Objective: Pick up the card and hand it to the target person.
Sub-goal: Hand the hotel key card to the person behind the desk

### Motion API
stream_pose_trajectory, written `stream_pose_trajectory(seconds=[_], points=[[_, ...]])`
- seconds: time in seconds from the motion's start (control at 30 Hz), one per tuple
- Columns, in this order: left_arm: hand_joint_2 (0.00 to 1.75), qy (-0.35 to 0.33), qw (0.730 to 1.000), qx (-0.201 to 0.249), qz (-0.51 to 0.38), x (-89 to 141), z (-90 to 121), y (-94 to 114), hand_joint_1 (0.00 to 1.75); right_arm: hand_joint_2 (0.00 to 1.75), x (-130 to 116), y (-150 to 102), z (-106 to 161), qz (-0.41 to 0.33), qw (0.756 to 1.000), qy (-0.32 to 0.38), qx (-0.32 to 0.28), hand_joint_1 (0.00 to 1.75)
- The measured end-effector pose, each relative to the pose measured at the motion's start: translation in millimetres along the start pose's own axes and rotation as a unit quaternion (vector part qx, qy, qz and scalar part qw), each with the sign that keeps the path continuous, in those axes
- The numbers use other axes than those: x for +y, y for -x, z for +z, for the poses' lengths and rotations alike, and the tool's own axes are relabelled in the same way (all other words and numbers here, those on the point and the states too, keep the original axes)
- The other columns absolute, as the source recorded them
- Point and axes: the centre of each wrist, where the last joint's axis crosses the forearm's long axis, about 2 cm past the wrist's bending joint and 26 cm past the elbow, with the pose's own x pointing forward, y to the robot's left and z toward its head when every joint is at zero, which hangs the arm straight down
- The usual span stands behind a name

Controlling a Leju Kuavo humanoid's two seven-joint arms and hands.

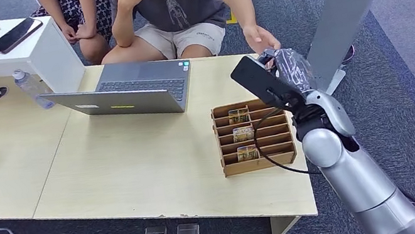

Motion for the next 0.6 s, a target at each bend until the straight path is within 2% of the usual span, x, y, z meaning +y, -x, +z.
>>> stream_pose_trajectory(seconds=[0.07,0.17,0.37,0.6], points=[[0.0,0.0,1.0,-0.001,-0.003,0,0,-3,0.0,1.75,3,11,-4,-0.033,0.999,0.004,-0.01,1.55],[0.0,0.002,1.0,-0.002,-0.01,1,0,-8,0.0,1.75,9,25,-12,-0.042,0.998,0.03,-0.021,1.55],[0.0,0.007,1.0,-0.008,-0.02,1,0,-18,0.0,1.75,23,37,-38,0.009,0.999,0.045,-0.006,1.55],[0.0,0.007,1.0,-0.008,-0.022,0,0,-21,0.0,1.75,33,40,-53,0.052,0.998,0.028,0.036,1.55]])
